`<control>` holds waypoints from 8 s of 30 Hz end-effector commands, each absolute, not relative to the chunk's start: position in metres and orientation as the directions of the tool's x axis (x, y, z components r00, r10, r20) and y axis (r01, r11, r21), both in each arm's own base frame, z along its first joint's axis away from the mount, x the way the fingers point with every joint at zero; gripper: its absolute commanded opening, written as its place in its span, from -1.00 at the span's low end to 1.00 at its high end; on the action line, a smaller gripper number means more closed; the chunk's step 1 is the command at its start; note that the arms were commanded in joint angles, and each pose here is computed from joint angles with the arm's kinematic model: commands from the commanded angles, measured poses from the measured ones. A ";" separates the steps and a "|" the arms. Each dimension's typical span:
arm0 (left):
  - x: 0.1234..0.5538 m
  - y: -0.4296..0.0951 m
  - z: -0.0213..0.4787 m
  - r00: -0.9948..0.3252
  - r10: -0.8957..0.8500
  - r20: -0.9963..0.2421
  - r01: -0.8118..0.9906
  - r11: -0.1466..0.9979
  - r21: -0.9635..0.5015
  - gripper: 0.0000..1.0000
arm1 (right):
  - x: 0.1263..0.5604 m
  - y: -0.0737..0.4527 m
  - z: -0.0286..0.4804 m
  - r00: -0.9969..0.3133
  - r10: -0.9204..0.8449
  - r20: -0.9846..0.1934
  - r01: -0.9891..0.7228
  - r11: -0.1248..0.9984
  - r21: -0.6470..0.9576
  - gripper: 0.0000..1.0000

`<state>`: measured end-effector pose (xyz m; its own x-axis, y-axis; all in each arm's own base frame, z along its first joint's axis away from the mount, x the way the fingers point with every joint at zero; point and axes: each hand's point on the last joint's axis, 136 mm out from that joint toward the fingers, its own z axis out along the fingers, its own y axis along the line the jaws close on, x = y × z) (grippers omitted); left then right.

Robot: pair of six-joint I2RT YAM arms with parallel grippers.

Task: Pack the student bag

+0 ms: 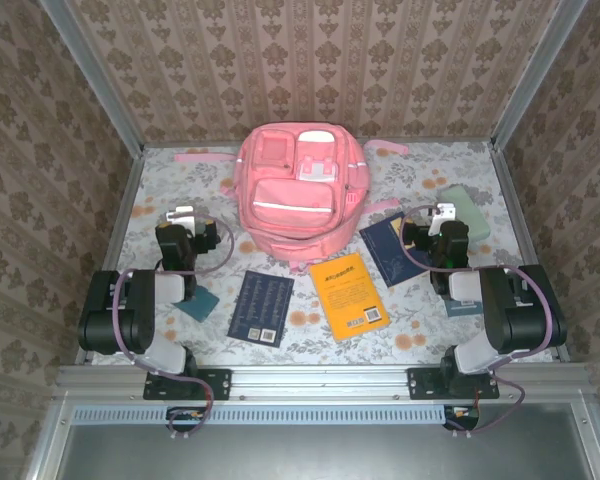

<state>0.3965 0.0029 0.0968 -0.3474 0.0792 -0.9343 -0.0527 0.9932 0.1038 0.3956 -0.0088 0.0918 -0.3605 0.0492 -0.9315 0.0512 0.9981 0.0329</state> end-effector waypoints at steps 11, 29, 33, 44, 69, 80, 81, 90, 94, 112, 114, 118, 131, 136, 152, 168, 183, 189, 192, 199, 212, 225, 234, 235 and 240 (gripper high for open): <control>0.397 0.007 0.096 -0.349 0.091 -0.933 -0.062 0.991 0.119 1.00 | 0.400 -0.006 0.099 -0.343 0.057 -0.938 0.020 0.998 0.053 1.00; 0.398 0.004 0.096 -0.356 0.069 -0.932 -0.009 0.997 0.078 1.00 | 0.401 -0.005 0.098 -0.347 0.052 -0.936 0.025 0.999 0.046 1.00; 0.401 0.017 0.118 -0.398 0.046 -0.916 -0.084 0.993 0.086 1.00 | 0.398 -0.010 0.104 -0.340 0.060 -0.938 0.061 0.997 0.042 0.99; 0.380 0.029 0.251 -0.486 -0.343 -0.804 -0.287 0.931 -0.223 1.00 | 0.377 -0.041 0.189 -0.298 0.407 -0.863 0.338 0.891 0.303 0.99; 0.333 -0.347 0.149 -0.638 0.542 -0.548 0.634 0.773 0.027 0.51 | 0.382 0.032 0.211 -0.491 0.364 -0.791 0.077 0.923 0.377 0.91; 0.336 -0.359 0.081 -0.525 0.762 -0.379 0.762 0.620 0.190 0.47 | 0.407 0.090 0.191 -0.611 0.209 -0.763 -0.125 0.927 0.354 0.66; 0.336 -0.359 0.078 -0.517 0.774 -0.366 0.766 0.609 0.207 0.46 | 0.408 0.093 0.190 -0.614 0.200 -0.763 -0.143 0.923 0.357 0.57; 0.352 -0.342 0.118 -0.476 0.778 -0.410 0.723 0.612 0.321 -1.00 | 0.424 0.117 0.178 -0.617 0.181 -0.766 -0.238 0.885 0.401 0.31; 0.358 -0.327 0.158 -0.474 0.752 -0.458 0.702 0.637 0.318 -1.00 | 0.430 0.126 0.178 -0.585 0.183 -0.790 -0.282 0.868 0.410 0.26; 0.357 -0.309 0.217 -0.432 0.753 -0.496 0.724 0.618 0.307 -1.00 | 0.484 0.156 0.144 -0.632 0.281 -0.722 -0.362 0.717 0.596 -0.25; 0.357 -0.311 0.217 -0.433 0.753 -0.496 0.726 0.617 0.302 -1.00 | 0.491 0.157 0.141 -0.639 0.304 -0.707 -0.358 0.695 0.623 -0.20; 0.357 -0.311 0.220 -0.438 0.745 -0.503 0.722 0.624 0.297 -1.00 | 0.504 0.159 0.132 -0.675 0.351 -0.648 -0.331 0.642 0.692 -0.12; 0.362 -0.317 0.222 -0.448 0.730 -0.516 0.713 0.640 0.287 -1.00 | 0.524 0.165 0.135 -0.700 0.435 -0.566 -0.317 0.521 0.793 -0.02; 0.363 -0.319 0.220 -0.452 0.728 -0.515 0.713 0.642 0.281 -1.00 | 0.524 0.168 0.138 -0.711 0.433 -0.555 -0.324 0.499 0.804 -0.01; 0.367 -0.324 0.218 -0.457 0.730 -0.508 0.715 0.641 0.278 -1.00 | 0.504 0.162 0.151 -0.697 0.458 -0.552 -0.323 0.487 0.812 0.29; 0.362 -0.324 0.218 -0.457 0.733 -0.504 0.725 0.635 0.267 -1.00 | 0.525 0.172 0.156 -0.702 0.483 -0.524 -0.332 0.429 0.840 0.14; 0.361 -0.324 0.222 -0.448 0.733 -0.512 0.729 0.631 0.266 -1.00 | 0.530 0.171 0.133 -0.710 0.445 -0.546 -0.312 0.497 0.810 0.20; 0.361 -0.326 0.224 -0.445 0.731 -0.517 0.732 0.630 0.261 -1.00 | 0.535 0.176 0.134 -0.713 0.455 -0.533 -0.322 0.463 0.826 0.24; 0.362 -0.327 0.224 -0.443 0.731 -0.519 0.733 0.628 0.261 -1.00 | 0.537 0.178 0.136 -0.717 0.467 -0.517 -0.324 0.433 0.841 0.24; 0.360 -0.328 0.226 -0.445 0.722 -0.530 0.735 0.633 0.245 -1.00 | 0.539 0.183 0.139 -0.724 0.495 -0.481 -0.337 0.355 0.872 0.28; 0.362 -0.333 0.245 -0.435 0.683 -0.587 0.732 0.648 0.211 -1.00 | 0.541 0.184 0.139 -0.733 0.518 -0.441 -0.326 0.302 0.896 0.49; 0.364 -0.334 0.241 -0.451 0.679 -0.579 0.730 0.654 0.199 -1.00 | 0.544 0.184 0.147 -0.730 0.557 -0.396 -0.327 0.224 0.918 0.45; 0.368 -0.328 0.231 -0.469 0.683 -0.559 0.718 0.664 0.208 -1.00 | 0.532 0.175 0.157 -0.711 0.561 -0.424 -0.340 0.253 0.906 0.09; 0.369 -0.327 0.230 -0.471 0.684 -0.557 0.717 0.665 0.209 -1.00 | 0.530 0.174 0.157 -0.708 0.561 -0.429 -0.341 0.261 0.903 0.06; 0.368 -0.326 0.228 -0.473 0.686 -0.553 0.719 0.663 0.208 -1.00 | 0.527 0.167 0.159 -0.693 0.575 -0.435 -0.347 0.264 0.900 -0.09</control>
